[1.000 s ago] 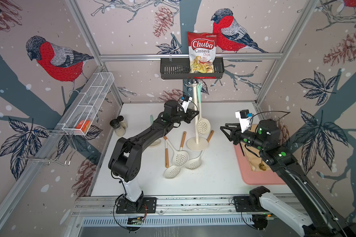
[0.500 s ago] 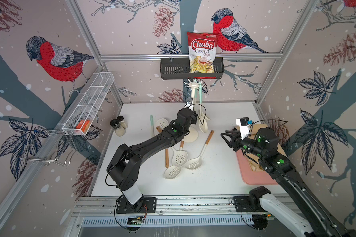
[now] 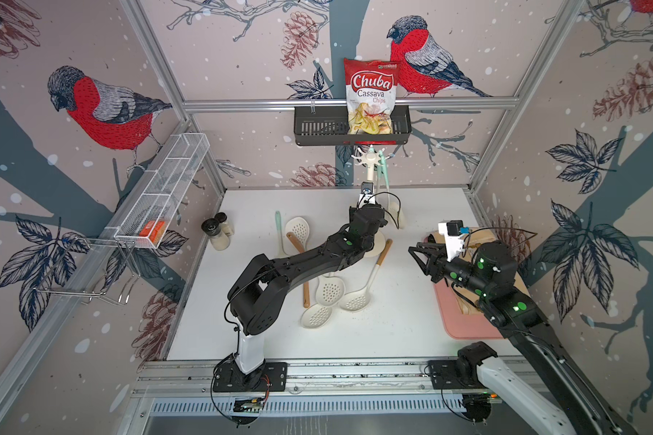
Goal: Hang the skimmer on the kitchen utensil rack
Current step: Adjust the rack at the center of the board.
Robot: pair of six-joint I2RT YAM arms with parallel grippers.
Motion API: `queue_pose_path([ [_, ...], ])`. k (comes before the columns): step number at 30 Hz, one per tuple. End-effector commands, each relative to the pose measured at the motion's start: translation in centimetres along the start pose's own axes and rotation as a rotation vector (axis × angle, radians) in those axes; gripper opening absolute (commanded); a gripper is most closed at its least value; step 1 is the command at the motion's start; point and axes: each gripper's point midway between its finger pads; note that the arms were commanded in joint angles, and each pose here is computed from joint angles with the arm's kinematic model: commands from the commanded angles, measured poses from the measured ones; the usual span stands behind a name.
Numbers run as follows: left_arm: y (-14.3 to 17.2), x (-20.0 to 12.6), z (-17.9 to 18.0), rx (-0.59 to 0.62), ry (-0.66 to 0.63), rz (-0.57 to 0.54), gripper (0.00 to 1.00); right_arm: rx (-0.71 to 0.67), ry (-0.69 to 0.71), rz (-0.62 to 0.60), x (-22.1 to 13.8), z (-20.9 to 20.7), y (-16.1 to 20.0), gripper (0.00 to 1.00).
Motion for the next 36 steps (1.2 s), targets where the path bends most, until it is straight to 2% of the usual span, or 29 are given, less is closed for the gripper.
queue_pose_path([
  [1, -3.4, -0.4, 0.9, -0.103, -0.054, -0.142, 0.0, 0.016, 0.004, 0.001, 0.0, -0.1, 0.2, 0.41],
  [11, -0.6, -0.9, 3.8, -0.101, -0.131, -0.098, 0.0, 0.034, 0.005, -0.009, 0.2, -0.2, 0.3, 0.4],
  [18, -1.1, -1.6, 6.5, -0.068, -0.257, -0.119, 0.0, 0.02, 0.096, -0.037, 0.5, -1.3, 0.1, 0.4],
  [22, -1.3, -1.9, 7.0, -0.061, -0.282, -0.125, 0.01, -0.001, 0.127, -0.035, 1.0, -1.2, 0.3, 0.4],
  [23, -1.2, -1.8, 7.0, -0.06, -0.281, -0.123, 0.07, -0.002, 0.127, -0.033, 1.1, -1.0, 0.3, 0.4],
  [27, -0.7, -1.9, 6.7, -0.071, -0.247, -0.114, 0.64, -0.002, 0.105, -0.023, 1.7, -0.4, 0.7, 0.43],
  [28, -0.6, -2.0, 6.5, -0.075, -0.231, -0.109, 0.73, 0.0, 0.101, -0.028, 1.8, -0.3, 0.7, 0.45],
  [31, -0.9, -2.6, 6.0, -0.095, -0.178, -0.097, 0.89, 0.01, 0.103, -0.043, 1.8, -0.3, 0.5, 0.5],
  [36, -1.4, -5.6, 6.1, -0.12, -0.106, -0.08, 0.97, 0.019, 0.131, -0.046, 2.3, -0.9, 0.4, 0.54],
])
Point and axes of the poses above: each gripper's point midway between its finger pads, its own x axis out along the fingers, its own z axis along the line the jaws close on, y = z × x, and after that the axes turned 9 degrees about -x, right-handed
